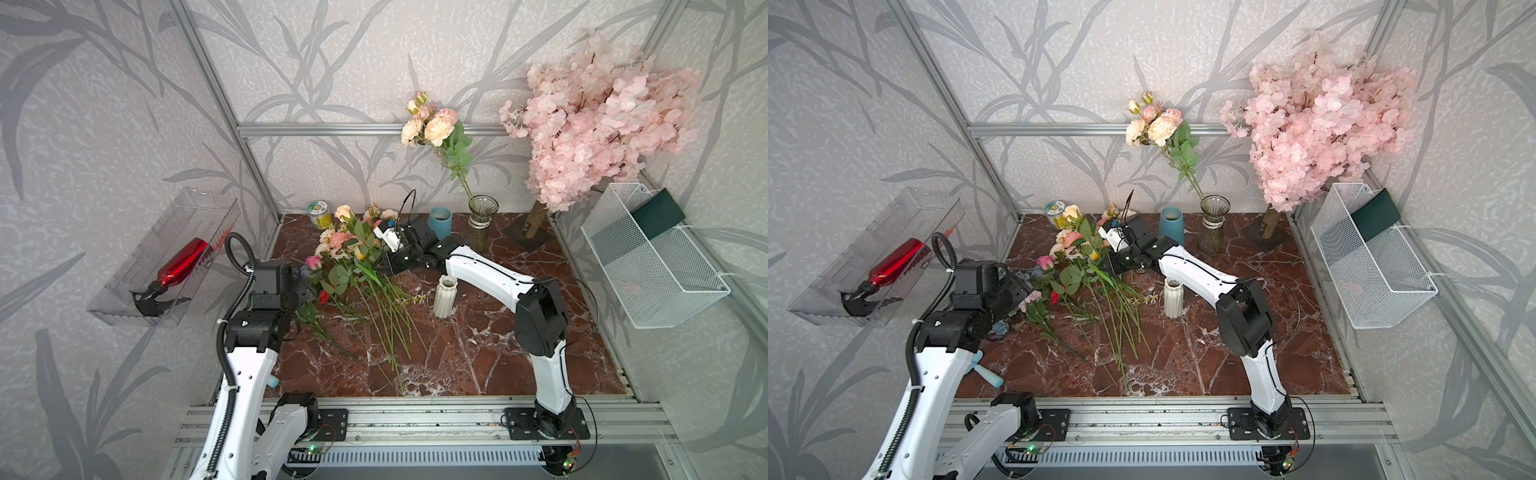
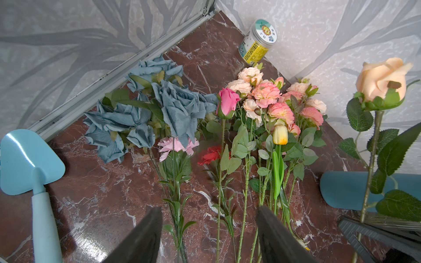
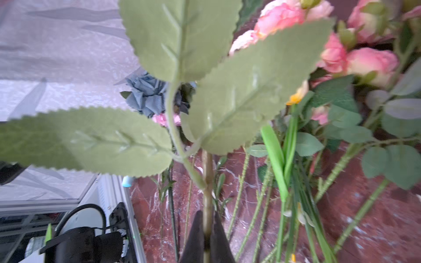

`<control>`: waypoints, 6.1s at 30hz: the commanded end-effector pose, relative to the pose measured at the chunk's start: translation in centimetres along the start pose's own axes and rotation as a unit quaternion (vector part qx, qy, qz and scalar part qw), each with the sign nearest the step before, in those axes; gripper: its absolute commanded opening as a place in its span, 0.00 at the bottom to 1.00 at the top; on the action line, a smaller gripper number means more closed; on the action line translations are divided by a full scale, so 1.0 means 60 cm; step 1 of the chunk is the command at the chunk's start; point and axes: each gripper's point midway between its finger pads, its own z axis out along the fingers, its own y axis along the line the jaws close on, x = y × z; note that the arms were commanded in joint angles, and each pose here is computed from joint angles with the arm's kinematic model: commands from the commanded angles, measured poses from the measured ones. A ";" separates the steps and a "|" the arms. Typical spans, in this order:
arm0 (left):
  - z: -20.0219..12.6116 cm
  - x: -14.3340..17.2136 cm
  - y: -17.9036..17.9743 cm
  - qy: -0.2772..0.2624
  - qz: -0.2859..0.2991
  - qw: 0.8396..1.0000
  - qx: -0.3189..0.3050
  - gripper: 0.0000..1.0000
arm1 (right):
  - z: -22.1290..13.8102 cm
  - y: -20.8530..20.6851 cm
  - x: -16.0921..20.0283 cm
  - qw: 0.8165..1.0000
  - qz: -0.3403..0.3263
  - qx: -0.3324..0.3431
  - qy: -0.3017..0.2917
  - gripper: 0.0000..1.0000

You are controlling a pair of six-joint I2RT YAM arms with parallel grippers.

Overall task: Place the pink flowers into the vase
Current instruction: Place the flower at the center of the board, then pick up the flower at the center of the board, then place the flower at the center of the board.

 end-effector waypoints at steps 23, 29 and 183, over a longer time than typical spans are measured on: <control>-0.040 -0.029 0.009 -0.042 -0.010 0.999 -0.001 0.67 | 0.229 0.096 0.089 0.995 -0.076 0.027 0.064 0.00; -0.043 -0.031 0.009 -0.045 -0.010 0.999 -0.001 0.66 | 0.261 0.101 0.116 0.987 -0.112 0.058 0.100 0.08; -0.019 -0.024 -0.038 -0.004 0.015 1.000 0.017 0.68 | 0.200 0.095 0.129 0.982 -0.081 0.096 0.142 0.30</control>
